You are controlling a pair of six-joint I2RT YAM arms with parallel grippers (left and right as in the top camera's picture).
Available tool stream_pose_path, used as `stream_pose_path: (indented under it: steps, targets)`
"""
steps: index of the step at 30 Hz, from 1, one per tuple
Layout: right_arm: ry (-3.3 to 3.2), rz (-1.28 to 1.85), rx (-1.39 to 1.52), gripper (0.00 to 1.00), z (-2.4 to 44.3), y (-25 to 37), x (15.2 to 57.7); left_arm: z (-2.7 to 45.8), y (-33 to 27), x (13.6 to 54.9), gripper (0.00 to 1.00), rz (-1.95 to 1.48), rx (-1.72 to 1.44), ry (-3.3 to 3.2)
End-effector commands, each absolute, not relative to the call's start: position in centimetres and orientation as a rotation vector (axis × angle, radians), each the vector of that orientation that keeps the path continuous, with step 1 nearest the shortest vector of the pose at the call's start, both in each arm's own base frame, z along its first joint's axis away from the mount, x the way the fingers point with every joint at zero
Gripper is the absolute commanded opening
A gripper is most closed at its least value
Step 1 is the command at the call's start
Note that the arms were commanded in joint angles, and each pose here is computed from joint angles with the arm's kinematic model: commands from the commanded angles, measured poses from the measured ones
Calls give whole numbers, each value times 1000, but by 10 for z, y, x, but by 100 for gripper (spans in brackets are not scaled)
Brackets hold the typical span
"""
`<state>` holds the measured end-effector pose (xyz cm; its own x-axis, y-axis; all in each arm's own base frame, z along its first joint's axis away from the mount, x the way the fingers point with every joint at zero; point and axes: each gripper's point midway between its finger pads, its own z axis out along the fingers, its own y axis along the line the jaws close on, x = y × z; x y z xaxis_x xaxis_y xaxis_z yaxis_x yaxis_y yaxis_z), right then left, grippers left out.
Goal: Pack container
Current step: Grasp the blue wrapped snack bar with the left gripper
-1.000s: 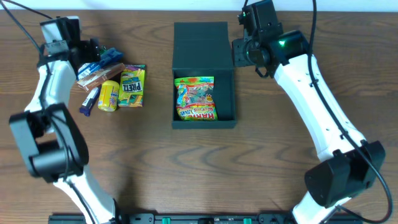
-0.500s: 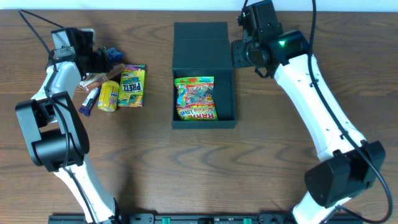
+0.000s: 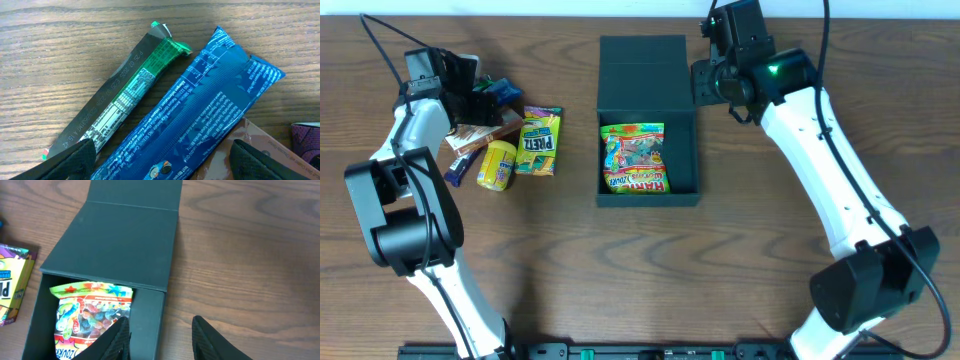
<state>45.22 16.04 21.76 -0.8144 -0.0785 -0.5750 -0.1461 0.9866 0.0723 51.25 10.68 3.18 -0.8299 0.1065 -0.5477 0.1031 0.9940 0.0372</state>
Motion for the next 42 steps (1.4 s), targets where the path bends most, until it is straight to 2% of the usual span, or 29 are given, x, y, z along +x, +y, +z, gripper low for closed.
stream_pose_path:
  steps: [1,9,20,25,29,39,42]
  targets:
    - [2525,151,-145,41,218,159,454,8,108,508,85,21,170,2611]
    - [2524,151,-145,41,218,159,454,1,103,506,79,38,284,2622]
    - [2525,152,-145,41,218,159,454,-26,110,499,79,93,315,2678]
    - [2525,152,-146,41,218,159,453,-27,110,498,71,92,315,2682]
    - [2525,152,-146,41,218,159,453,-28,109,497,57,87,317,2690]
    - [2525,151,-146,41,218,159,453,-8,88,504,49,69,324,2673]
    - [2525,151,-146,41,218,159,453,6,84,509,43,63,326,2664]
